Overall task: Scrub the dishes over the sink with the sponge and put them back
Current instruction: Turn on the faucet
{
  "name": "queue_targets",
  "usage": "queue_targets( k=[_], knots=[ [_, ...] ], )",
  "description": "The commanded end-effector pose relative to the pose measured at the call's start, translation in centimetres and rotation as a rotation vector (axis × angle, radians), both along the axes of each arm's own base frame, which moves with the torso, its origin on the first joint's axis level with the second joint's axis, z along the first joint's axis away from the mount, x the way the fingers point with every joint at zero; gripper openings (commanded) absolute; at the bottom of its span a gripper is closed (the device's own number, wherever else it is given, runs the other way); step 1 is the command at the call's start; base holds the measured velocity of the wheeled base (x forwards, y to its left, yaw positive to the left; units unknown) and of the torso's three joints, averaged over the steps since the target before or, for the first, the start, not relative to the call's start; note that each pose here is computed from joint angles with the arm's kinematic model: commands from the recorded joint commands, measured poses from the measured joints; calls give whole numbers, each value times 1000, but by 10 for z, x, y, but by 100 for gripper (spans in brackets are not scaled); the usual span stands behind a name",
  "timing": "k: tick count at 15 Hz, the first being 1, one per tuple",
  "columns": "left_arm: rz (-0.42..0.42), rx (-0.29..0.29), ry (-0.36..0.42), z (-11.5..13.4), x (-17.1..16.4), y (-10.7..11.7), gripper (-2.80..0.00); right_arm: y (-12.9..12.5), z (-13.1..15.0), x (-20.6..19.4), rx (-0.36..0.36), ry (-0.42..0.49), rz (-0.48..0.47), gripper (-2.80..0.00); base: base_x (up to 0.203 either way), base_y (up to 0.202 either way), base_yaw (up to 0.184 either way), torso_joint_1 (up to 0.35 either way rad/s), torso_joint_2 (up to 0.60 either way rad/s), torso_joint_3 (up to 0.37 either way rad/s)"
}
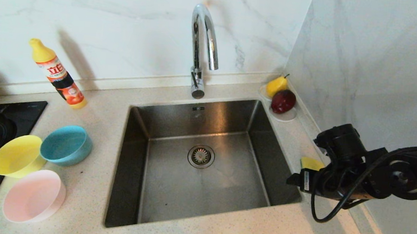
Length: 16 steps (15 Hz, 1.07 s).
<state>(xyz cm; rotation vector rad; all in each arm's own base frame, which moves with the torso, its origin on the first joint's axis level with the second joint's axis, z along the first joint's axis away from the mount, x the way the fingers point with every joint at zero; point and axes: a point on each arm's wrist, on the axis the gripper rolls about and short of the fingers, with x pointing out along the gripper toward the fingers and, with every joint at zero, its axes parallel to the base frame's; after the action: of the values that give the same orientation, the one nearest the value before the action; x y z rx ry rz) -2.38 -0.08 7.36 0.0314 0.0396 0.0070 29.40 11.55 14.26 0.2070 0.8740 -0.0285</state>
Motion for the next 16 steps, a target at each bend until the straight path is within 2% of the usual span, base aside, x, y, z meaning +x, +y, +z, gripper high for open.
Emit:
queue_targets(
  k=[1, 16],
  knots=[
    [0, 0, 2, 0, 0, 0, -280, 1, -3, 4, -1, 9, -5, 0, 0, 0, 0, 0, 0, 0],
    [0, 0, 2, 0, 0, 0, -280, 0, -1, 15, -9, -6, -7, 0, 0, 0, 0, 0, 0, 0]
  ],
)
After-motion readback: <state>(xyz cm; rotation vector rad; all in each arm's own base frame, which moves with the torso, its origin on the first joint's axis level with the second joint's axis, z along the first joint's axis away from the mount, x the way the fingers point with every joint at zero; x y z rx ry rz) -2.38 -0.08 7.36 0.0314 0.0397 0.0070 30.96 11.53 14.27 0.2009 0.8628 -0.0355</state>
